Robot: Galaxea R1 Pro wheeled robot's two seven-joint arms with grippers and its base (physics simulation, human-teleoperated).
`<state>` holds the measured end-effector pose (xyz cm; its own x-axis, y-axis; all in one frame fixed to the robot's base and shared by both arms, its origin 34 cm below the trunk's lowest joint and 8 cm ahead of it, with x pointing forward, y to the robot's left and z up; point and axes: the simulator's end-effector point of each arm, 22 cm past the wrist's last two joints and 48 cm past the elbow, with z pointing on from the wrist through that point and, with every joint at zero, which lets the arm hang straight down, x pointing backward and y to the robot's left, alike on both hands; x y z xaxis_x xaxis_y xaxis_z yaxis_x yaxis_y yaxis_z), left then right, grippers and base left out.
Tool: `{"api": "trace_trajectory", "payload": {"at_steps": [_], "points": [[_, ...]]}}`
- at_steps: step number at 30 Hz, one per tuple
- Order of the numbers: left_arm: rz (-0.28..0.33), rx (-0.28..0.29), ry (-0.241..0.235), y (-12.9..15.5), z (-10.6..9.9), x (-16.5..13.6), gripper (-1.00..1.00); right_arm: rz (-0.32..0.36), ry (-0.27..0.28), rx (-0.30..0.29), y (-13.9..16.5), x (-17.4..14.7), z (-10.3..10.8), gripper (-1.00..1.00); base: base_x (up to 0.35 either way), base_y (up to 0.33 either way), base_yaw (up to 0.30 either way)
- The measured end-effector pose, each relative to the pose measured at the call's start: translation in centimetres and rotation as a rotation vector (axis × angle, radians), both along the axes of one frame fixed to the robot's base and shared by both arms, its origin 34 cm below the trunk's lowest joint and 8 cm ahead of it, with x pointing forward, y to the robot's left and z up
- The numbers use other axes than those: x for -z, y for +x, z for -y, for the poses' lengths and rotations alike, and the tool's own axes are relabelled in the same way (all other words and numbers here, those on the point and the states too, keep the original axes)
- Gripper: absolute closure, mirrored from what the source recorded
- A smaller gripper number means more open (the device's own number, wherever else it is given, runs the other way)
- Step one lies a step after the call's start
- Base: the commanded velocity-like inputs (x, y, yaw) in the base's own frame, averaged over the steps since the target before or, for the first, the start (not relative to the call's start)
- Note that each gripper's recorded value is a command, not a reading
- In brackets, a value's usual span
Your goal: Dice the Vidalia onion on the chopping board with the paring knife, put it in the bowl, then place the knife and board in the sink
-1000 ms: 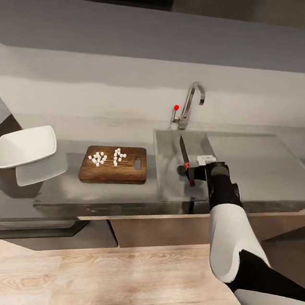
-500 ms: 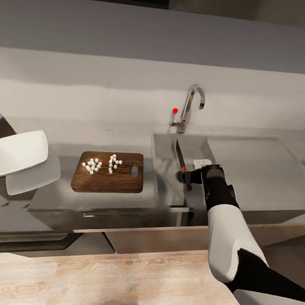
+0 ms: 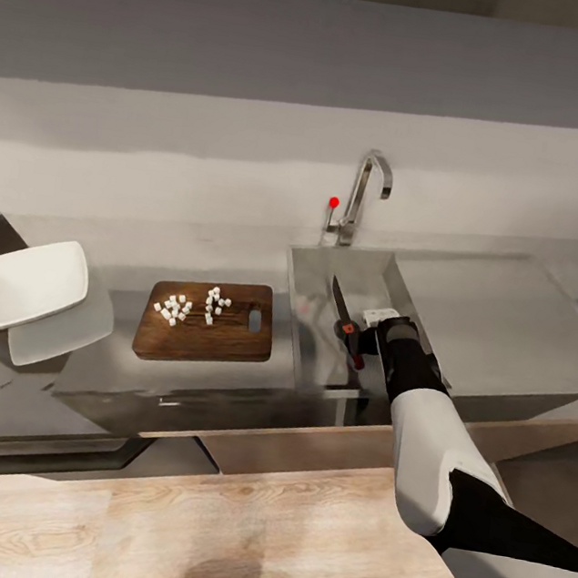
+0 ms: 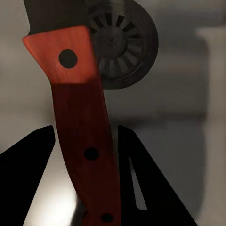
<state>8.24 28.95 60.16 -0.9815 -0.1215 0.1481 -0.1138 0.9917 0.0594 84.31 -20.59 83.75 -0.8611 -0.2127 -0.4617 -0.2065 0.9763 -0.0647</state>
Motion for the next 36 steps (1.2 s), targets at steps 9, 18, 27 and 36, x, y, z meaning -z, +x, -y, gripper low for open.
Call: {"api": "trace_trajectory", "payload": {"at_steps": [9,18,27,36], "points": [[-0.014,0.000,0.000,-0.6,0.0,0.0,-1.00,-0.014,0.000,0.000,-0.2,1.1,0.0,1.00,0.000,0.000,0.000],[-0.027,0.000,0.000,-1.1,0.0,-0.1,-1.00,-0.026,0.005,0.001,-0.5,1.9,-0.1,1.00,0.000,0.000,0.000],[-0.030,0.000,0.000,-1.2,0.0,-0.1,-1.00,-0.030,0.004,-0.001,-0.5,2.1,-0.1,-1.00,0.000,0.000,0.000],[-0.027,0.000,-0.003,-1.1,0.2,-0.1,-1.00,0.129,0.001,0.053,3.4,-4.1,2.4,-1.00,0.000,0.000,0.000]]}}
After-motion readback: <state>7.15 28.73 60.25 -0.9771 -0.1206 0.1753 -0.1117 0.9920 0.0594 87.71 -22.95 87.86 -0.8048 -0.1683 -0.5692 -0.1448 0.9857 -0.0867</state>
